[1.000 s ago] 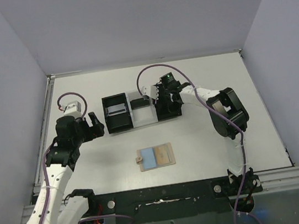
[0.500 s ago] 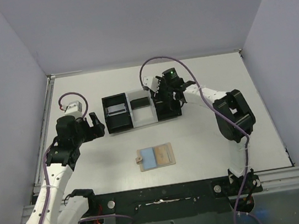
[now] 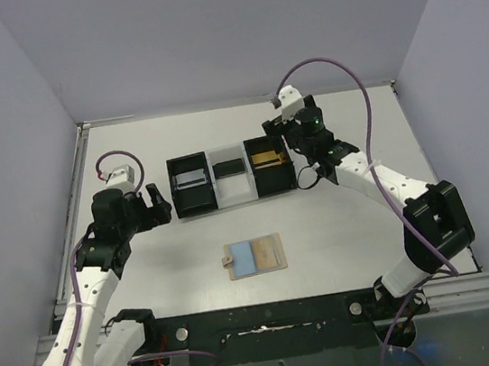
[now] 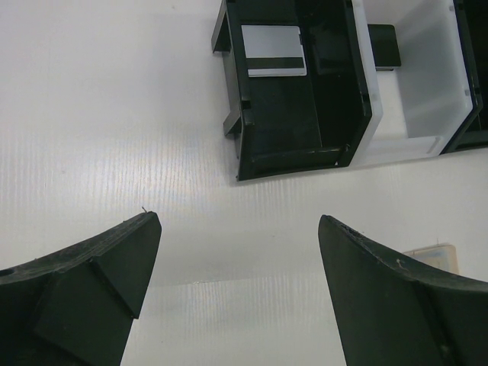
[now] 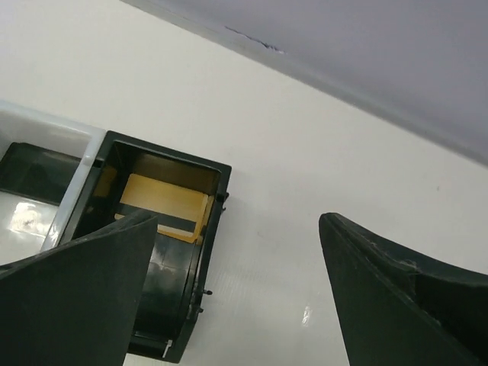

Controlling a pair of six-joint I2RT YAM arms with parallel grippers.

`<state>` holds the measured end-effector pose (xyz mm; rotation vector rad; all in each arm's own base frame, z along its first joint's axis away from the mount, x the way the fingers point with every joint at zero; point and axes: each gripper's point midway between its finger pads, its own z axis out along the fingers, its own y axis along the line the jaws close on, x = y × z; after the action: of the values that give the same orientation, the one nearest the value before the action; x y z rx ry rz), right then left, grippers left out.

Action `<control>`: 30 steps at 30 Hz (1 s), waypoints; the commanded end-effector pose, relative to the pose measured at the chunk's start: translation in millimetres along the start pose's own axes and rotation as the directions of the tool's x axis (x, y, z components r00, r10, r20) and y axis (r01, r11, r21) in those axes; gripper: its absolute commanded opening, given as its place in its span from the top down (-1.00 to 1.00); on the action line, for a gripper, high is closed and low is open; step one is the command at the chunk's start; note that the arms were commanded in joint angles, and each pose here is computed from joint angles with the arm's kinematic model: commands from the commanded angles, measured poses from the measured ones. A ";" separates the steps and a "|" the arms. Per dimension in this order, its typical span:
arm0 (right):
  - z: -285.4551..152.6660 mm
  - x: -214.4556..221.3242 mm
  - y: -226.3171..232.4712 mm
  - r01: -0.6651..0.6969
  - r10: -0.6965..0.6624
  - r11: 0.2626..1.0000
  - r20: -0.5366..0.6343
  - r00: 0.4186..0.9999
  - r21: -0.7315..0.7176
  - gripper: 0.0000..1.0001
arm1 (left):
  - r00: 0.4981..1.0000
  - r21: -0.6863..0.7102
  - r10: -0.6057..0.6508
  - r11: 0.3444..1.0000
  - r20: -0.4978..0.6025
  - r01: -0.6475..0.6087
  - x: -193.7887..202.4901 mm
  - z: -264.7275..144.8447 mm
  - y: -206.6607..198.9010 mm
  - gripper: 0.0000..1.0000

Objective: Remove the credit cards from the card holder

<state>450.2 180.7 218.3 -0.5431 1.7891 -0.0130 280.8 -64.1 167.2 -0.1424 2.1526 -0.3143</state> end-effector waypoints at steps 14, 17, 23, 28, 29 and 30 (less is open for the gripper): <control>26.2 95.6 7.1 -0.428 0.442 0.893 -0.453 0.775 0.139 -0.82 | 0.999 0.031 0.017 0.999 0.041 -0.018 -13.6 2.6 -6.2 -0.69; 28.6 107.1 5.7 -0.427 0.454 0.888 -0.468 0.758 0.170 -0.79 | 0.999 0.032 0.017 0.999 0.040 -0.018 -13.5 2.9 -6.4 -0.69; 23.4 128.8 -4.8 -0.389 0.467 0.884 -0.497 0.731 0.258 -0.69 | 0.999 0.033 0.017 0.999 0.037 -0.018 -13.1 3.6 -6.5 -0.69; 13.3 131.4 -10.6 -0.366 0.463 0.886 -0.497 0.734 0.284 -0.67 | 0.999 0.033 0.018 0.999 0.034 -0.019 -12.4 4.2 -6.5 -0.69; 11.2 133.0 -11.7 -0.361 0.462 0.886 -0.498 0.734 0.290 -0.67 | 0.999 0.033 0.018 0.999 0.033 -0.019 -12.2 4.2 -6.5 -0.69; 8.9 134.6 -12.7 -0.356 0.461 0.887 -0.499 0.734 0.295 -0.67 | 0.999 0.034 0.018 0.999 0.030 -0.019 -11.4 4.4 -6.4 -0.69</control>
<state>436.8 136.3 78.8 -0.0276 2.4764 0.0309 281.4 -66.1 161.9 -0.1373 2.1741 -0.3217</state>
